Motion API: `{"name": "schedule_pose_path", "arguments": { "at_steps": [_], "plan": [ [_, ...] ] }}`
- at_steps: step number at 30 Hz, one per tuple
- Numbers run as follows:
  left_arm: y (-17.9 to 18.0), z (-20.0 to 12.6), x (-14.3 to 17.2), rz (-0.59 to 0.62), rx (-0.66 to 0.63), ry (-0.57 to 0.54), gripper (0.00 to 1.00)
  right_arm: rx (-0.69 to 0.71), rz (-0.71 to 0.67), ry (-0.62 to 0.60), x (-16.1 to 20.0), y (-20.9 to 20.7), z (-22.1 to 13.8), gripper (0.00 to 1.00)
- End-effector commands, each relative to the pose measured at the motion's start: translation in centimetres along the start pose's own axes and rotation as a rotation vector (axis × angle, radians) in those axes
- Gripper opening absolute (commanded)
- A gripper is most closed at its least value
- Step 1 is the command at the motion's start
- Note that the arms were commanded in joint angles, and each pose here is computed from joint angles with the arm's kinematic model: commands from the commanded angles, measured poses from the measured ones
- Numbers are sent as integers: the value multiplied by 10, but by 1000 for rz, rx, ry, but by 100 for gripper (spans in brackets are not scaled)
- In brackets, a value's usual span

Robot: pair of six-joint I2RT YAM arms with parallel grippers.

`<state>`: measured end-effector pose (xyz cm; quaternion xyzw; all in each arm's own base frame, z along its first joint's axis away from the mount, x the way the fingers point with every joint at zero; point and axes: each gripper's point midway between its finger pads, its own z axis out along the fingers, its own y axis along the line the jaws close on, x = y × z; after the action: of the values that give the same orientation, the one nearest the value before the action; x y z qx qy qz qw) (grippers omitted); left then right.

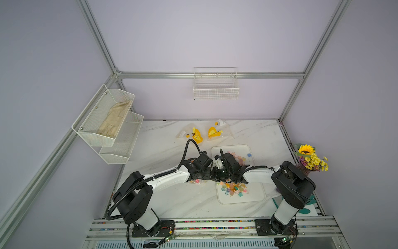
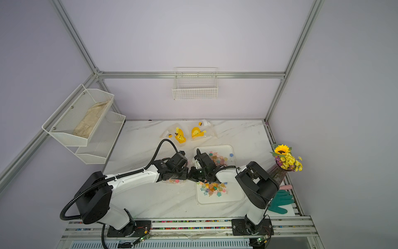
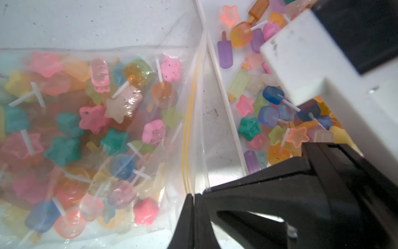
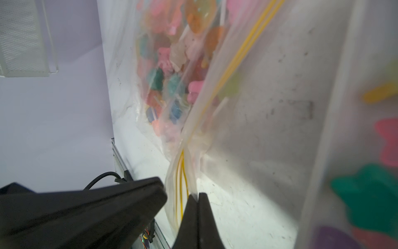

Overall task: Pour candies out of the ziploc bag
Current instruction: Open the ziploc bag at the center of the board.

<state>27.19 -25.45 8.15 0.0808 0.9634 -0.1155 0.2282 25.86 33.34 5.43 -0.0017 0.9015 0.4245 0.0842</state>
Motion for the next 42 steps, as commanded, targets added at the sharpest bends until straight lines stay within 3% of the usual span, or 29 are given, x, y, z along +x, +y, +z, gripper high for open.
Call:
{"name": "schedule_pose_path", "arguments": {
  "at_steps": [1,7,12,16,19,42],
  "plan": [
    [10,-4,4,-7,-15,-12,0,66,23,-25,-4,-8,-1,0],
    [11,-6,3,-5,-22,-15,0,96,28,-42,-5,-12,-5,0],
    [10,-5,2,-9,-16,-12,0,26,-19,-57,-9,5,-9,0],
    [2,-6,-2,-19,18,-23,25,-28,-54,-66,-10,17,-12,0],
    [-2,-2,0,-28,40,-17,32,-34,-62,-71,-11,19,-13,0],
    [-1,22,12,-42,26,42,26,-28,-61,-75,-11,19,-15,0]
  ]
}}
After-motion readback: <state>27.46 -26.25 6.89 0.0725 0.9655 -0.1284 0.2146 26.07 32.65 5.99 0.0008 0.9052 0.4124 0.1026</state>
